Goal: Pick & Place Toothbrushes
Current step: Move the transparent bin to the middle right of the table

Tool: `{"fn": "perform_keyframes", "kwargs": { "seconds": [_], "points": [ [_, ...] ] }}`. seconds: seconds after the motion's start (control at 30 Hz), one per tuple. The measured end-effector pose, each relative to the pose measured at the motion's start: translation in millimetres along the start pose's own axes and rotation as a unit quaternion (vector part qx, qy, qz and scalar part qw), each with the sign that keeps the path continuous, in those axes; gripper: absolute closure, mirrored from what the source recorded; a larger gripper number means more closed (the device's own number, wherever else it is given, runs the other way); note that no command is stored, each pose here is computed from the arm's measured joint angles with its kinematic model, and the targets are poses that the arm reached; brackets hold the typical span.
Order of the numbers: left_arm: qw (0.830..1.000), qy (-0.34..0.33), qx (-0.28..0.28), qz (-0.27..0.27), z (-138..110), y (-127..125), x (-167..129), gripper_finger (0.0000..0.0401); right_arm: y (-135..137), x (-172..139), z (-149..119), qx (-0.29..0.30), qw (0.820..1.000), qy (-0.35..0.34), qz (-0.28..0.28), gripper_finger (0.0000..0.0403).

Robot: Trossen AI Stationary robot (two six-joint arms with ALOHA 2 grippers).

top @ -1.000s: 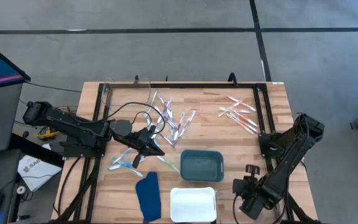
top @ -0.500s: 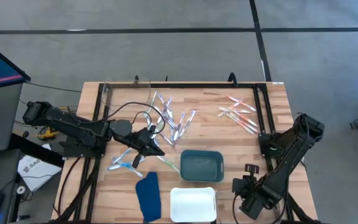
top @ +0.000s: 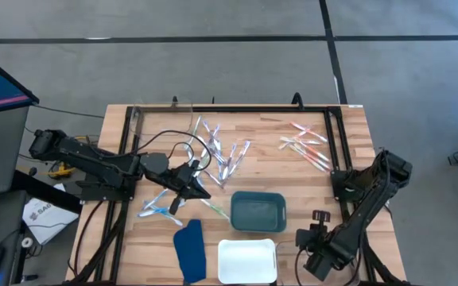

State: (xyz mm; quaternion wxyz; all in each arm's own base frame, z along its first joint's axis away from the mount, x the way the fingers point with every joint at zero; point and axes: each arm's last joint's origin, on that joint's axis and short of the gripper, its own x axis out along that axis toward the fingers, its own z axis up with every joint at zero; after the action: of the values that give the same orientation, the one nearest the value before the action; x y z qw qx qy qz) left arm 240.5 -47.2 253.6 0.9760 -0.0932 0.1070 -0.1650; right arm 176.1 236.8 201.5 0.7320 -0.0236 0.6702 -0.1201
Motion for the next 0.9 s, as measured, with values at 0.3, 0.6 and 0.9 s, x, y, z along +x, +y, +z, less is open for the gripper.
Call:
{"fn": "perform_keyframes", "kwargs": {
  "seconds": [0.3, 0.6, 0.9],
  "points": [
    [1.000, 0.000, 0.000, 0.000, 0.1, 0.0, 0.0, 0.0399, -6.9, 20.0, -4.9, 0.007, 1.000, 0.012, -0.022, 0.0301],
    [1.000, 0.000, 0.000, 0.000, 0.1, 0.0, 0.0, 0.0399, -14.5, 30.8, -7.2, 0.016, 0.999, 0.024, -0.044, 0.0301],
    [1.000, -0.001, 0.000, 0.000, 0.2, -0.1, 0.0, 0.0399, -26.0, 43.6, -4.1, 0.014, 0.997, 0.041, -0.067, 0.0301]
  ]
}}
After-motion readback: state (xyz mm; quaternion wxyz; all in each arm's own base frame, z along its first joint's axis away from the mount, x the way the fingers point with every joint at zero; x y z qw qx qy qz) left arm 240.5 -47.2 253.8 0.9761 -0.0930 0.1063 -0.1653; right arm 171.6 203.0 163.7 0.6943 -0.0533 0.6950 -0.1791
